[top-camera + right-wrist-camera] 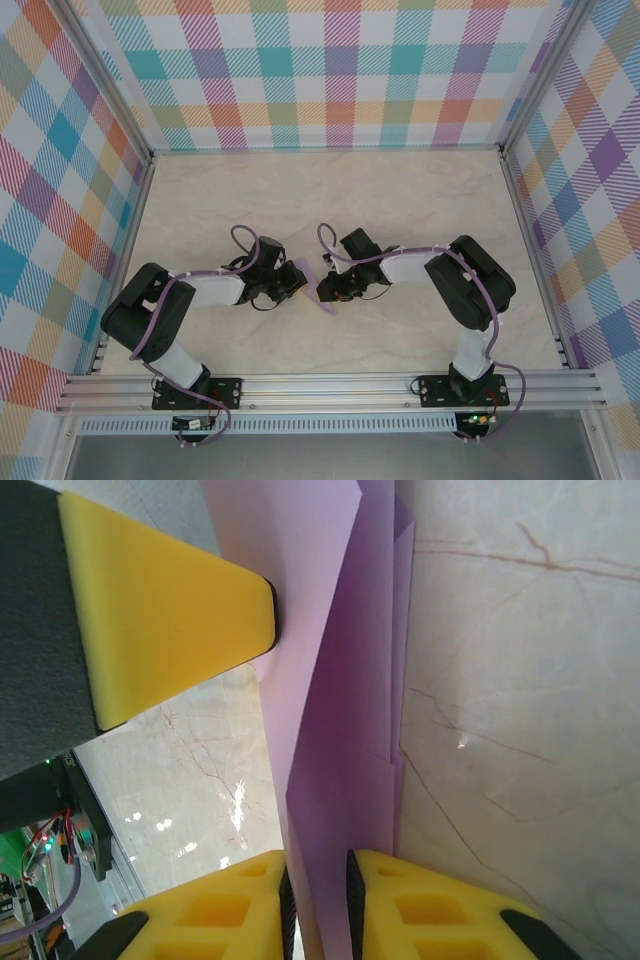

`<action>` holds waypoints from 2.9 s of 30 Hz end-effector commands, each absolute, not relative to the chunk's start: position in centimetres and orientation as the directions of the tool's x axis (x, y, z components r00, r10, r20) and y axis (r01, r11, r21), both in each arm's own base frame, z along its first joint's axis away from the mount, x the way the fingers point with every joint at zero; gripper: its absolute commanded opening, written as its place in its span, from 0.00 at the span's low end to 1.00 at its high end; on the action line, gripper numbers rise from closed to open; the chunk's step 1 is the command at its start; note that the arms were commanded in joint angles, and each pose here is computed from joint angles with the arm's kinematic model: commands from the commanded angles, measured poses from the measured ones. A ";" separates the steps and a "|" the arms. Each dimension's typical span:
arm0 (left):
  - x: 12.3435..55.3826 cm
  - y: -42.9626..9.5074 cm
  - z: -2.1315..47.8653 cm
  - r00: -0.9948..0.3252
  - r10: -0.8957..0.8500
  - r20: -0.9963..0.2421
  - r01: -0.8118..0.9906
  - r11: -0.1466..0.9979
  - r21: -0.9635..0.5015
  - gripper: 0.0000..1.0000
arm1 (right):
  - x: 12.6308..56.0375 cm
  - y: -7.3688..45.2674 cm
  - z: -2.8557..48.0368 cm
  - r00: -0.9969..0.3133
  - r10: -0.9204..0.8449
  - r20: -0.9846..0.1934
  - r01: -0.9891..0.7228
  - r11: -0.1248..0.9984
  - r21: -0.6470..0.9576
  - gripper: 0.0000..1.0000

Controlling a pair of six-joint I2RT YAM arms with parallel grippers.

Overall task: Fold a paper plane with a square sheet of paper (pick it up from the middle)
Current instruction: Fold the wing for the fifth time at the center of the table.

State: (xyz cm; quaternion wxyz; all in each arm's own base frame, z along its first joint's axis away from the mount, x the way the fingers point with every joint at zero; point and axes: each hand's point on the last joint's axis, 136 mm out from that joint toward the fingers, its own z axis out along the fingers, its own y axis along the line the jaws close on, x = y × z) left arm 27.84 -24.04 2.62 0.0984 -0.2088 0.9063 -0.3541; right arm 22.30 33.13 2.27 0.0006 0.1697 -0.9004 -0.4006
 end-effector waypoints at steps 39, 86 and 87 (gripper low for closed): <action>28.1 -24.7 2.6 -0.906 -0.421 -0.045 -0.284 0.683 -0.673 0.09 | 21.2 31.9 4.4 -0.950 -0.300 -0.089 -0.273 0.655 0.705 0.18; 28.2 -24.6 1.3 -0.911 -0.410 -0.034 -0.298 0.714 -0.633 0.09 | 20.3 30.6 1.0 -0.944 -0.331 -0.006 -0.255 0.717 0.648 0.17; 28.2 -24.6 1.3 -0.912 -0.409 -0.034 -0.297 0.715 -0.633 0.09 | 20.3 30.6 1.1 -0.944 -0.330 -0.008 -0.256 0.717 0.648 0.17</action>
